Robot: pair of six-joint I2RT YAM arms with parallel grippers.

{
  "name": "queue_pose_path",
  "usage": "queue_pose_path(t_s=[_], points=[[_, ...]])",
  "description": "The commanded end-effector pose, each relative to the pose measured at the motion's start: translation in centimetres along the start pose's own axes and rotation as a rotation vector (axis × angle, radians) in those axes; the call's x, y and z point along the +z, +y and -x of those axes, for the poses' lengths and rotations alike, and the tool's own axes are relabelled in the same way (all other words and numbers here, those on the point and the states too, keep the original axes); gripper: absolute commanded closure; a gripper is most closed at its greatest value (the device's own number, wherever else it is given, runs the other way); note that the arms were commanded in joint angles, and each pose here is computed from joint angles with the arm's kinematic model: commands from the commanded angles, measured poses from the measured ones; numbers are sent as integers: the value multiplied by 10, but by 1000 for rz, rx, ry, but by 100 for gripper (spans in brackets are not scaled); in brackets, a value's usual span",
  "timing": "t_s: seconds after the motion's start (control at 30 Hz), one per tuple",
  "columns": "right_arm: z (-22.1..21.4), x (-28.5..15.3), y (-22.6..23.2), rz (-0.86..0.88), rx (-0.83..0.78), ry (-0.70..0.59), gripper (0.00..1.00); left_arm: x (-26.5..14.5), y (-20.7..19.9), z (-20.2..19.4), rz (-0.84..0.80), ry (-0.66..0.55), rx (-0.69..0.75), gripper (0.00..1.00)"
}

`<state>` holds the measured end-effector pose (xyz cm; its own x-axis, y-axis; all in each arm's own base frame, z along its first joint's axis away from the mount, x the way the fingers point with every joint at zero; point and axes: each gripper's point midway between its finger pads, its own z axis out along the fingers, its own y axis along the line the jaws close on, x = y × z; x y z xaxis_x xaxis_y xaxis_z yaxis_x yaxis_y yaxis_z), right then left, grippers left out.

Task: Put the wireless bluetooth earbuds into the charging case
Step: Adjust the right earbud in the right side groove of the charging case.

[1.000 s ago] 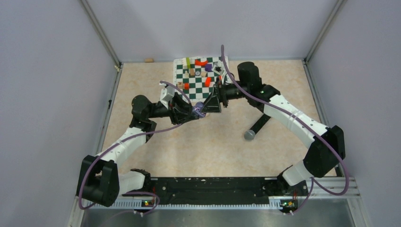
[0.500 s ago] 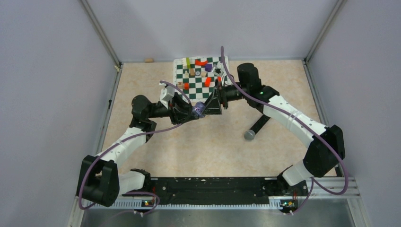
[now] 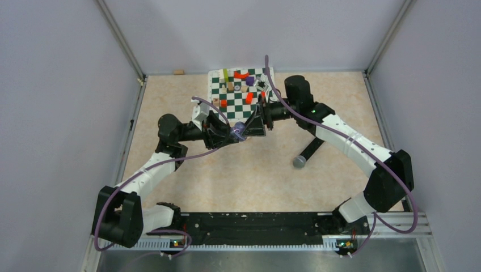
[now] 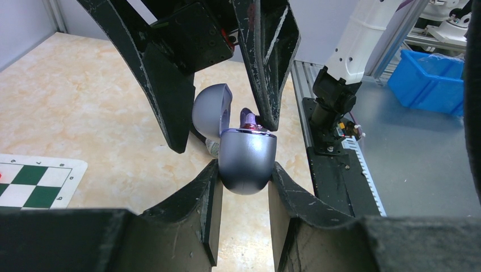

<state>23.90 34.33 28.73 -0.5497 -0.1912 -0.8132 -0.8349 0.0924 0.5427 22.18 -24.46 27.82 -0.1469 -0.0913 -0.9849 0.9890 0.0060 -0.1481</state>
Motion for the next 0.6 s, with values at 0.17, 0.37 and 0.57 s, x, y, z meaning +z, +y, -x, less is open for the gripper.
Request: queue_pose_path(t_s=[0.17,0.37,0.57], points=[[5,-6,13,45,-37,-31,39,2,-7,21,-26,-25,91,100],[8,-7,13,54,-40,-33,40,2,-7,20,-26,-25,89,100],[26,-21,42,135,-116,-53,22,2,-8,20,-28,-24,92,100]])
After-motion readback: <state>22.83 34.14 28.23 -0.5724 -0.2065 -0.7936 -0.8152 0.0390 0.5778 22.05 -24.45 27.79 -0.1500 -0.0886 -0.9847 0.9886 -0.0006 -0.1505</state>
